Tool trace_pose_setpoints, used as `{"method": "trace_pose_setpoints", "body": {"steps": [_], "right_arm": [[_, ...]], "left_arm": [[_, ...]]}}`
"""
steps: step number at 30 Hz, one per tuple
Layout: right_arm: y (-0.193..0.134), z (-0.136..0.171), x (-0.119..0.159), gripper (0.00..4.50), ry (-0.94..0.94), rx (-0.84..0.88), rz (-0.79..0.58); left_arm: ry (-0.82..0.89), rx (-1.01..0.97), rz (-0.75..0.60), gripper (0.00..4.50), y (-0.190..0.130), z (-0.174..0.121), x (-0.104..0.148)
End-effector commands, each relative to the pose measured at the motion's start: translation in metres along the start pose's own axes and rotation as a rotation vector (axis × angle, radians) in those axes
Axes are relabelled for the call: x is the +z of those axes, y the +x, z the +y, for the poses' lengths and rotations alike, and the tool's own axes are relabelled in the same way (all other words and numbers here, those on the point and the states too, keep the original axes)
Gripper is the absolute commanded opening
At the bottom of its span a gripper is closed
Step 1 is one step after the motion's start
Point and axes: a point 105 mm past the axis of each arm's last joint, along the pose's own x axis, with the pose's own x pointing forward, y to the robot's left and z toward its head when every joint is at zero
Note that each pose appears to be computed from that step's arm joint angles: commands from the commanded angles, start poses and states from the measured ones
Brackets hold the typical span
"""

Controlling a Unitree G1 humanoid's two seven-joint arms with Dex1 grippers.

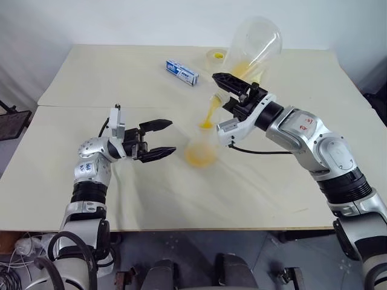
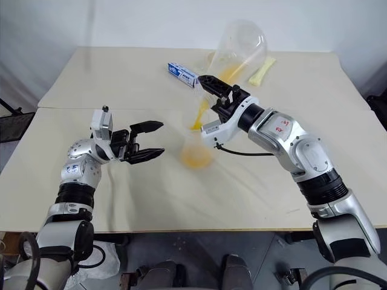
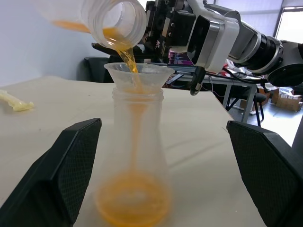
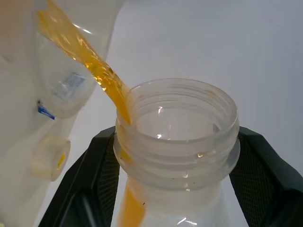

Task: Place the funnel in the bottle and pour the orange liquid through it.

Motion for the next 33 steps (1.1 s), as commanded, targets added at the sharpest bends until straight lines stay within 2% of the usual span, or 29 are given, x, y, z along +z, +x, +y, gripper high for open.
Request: {"method": "trace_pose_setpoints", "body": {"steps": [1,14,33], "right_arm": [[-0.002,-0.021,-0.008,2.81,-0.043,-0.071,0.013],[-0.002,-0.018,-0.008,2.81,-0.074,-0.076,-0.011],[-0.002,-0.019,-0.001,2.81,-0.154,-0.085,-0.057]], "left_arm": [[0.042,-0.005,-0.029,4.5,-0.001,0.001,0.013],[0.043,0.041,-0.009,4.5,-0.014,0.0,0.014],[0.029,0.043,0.01,4.5,-0.014,0.0,0.014]]}}
